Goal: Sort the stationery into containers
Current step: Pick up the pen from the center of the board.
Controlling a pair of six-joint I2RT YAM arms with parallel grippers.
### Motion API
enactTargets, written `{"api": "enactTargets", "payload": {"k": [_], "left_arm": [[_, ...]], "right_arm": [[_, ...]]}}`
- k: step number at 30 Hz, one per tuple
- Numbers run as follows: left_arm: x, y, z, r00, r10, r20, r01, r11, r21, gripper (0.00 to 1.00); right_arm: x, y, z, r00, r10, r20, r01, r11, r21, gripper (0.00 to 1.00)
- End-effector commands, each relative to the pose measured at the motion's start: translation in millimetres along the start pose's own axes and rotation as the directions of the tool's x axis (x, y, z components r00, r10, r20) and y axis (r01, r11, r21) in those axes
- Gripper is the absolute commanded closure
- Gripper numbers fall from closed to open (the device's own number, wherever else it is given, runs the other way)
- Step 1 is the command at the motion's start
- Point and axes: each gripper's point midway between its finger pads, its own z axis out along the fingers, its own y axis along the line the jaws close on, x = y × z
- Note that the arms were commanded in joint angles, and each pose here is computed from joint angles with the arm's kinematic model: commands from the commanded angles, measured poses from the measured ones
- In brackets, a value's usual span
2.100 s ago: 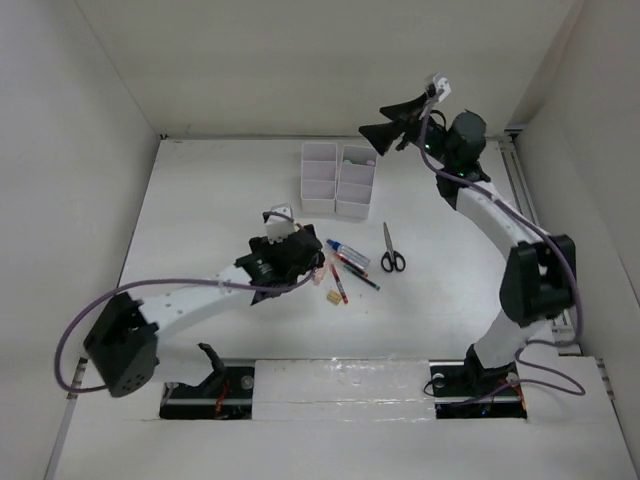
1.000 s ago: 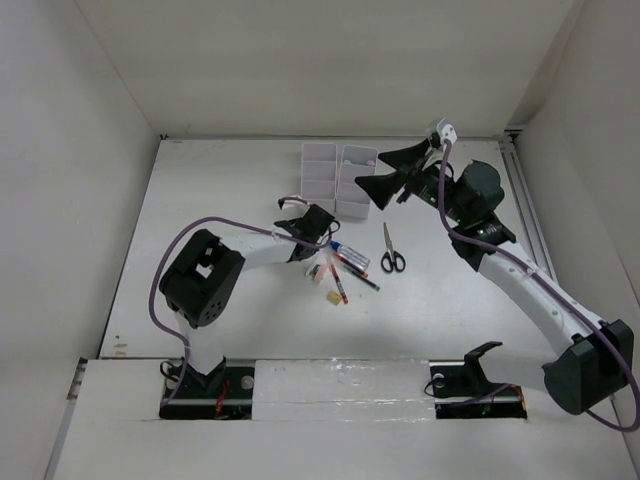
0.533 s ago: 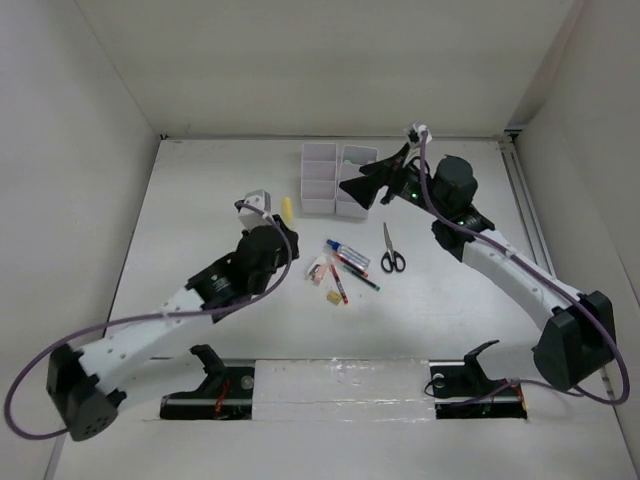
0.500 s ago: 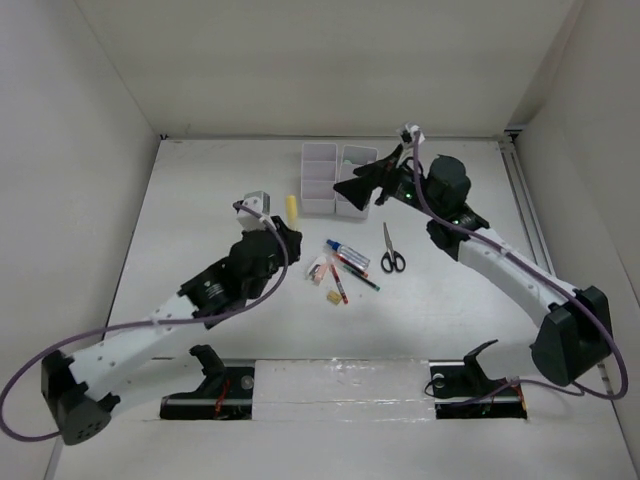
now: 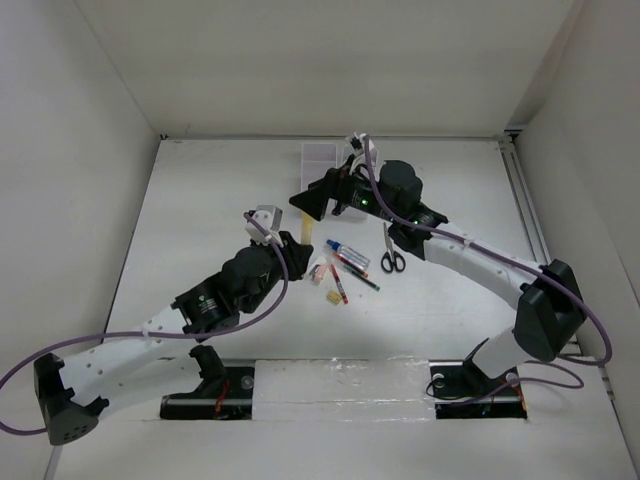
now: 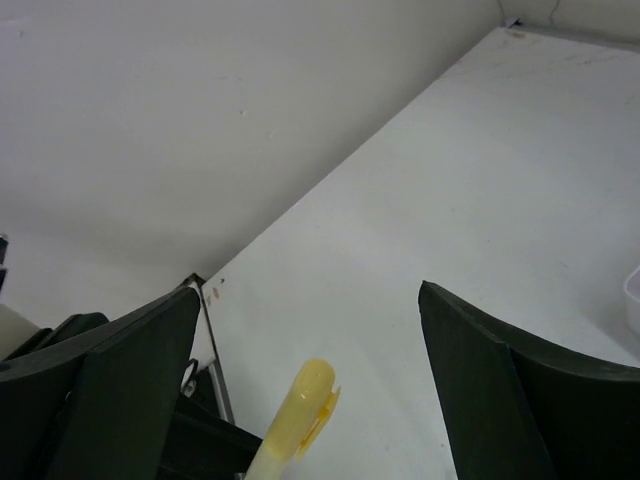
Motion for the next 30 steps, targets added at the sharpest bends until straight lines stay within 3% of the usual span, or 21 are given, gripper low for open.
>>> {"api": "enactTargets", "payload": {"k": [1,6,9,10,12,15,18,20,21,23,26,28,30], "left_arm": [[-17.9,-9.4,-4.4,0.998,-0.010,0.060,0.007,0.999,0.042,1.00],[-19.1,-5.6,0.8,0.997,0.003,0.074,-0.004,1.000,0.012,1.00],[-16.0,-1.2,5.1,0.997,0.013,0.071,-0.012,1.000,-0.017,1.00],[-20.6,-1.8,4.5,0.997,0.009,0.083,-0.007,1.000,-0.021,1.00],[-19.4,0.4,6.4,0.997,0.013,0.082,-0.011,0.999,-0.036,1.00],[-19.6,5.4,8.4,0.996,0.028,0.089,-0.022,0.998,-0.064,1.00],[-23.4,7.7,9.6,0.994,0.029,0.102,-0.020,0.996,-0.087,1.00],[-25.3,10.7,9.5,0.993,0.030,0.111,-0.018,0.994,-0.104,1.00],[-23.6,12.0,9.3,0.994,0.034,0.105,-0.023,0.994,-0.108,1.00],[-24.4,13.4,9.2,0.993,0.035,0.109,-0.022,0.993,-0.116,1.00],[-26.2,16.1,7.9,0.993,0.024,0.111,-0.009,0.991,-0.135,0.48],[-22.6,18.4,7.4,0.995,0.025,0.098,-0.011,0.990,-0.144,0.00],[-19.8,16.2,5.5,0.996,0.014,0.083,-0.004,0.992,-0.127,0.00]], "right_arm": [[-5.0,7.0,8.6,0.999,0.023,0.034,-0.023,1.000,-0.004,0.04],[20.2,-5.9,15.7,0.996,0.085,-0.011,-0.084,0.995,0.058,0.10],[34.7,-7.7,19.8,0.994,0.096,-0.047,-0.093,0.994,0.059,0.25],[37.1,-3.8,20.6,0.994,0.096,-0.053,-0.094,0.994,0.052,0.40],[38.6,-1.4,21.6,0.994,0.096,-0.052,-0.093,0.994,0.053,0.52],[45.0,0.5,24.4,0.993,0.099,-0.062,-0.096,0.994,0.055,0.59],[50.0,2.4,26.7,0.992,0.103,-0.078,-0.099,0.994,0.055,0.73],[57.5,-0.2,27.3,0.989,0.110,-0.100,-0.105,0.993,0.059,0.86],[54.9,1.2,27.9,0.989,0.110,-0.100,-0.105,0.993,0.059,0.99],[57.7,0.7,29.3,0.988,0.104,-0.116,-0.098,0.994,0.056,1.00],[48.4,1.8,30.5,0.992,0.086,-0.095,-0.083,0.996,0.037,1.00],[29.1,-4.5,29.5,0.998,0.046,-0.054,-0.045,0.999,0.014,1.00],[7.2,-11.4,30.4,1.000,-0.029,0.003,0.029,1.000,-0.012,1.00]]}}
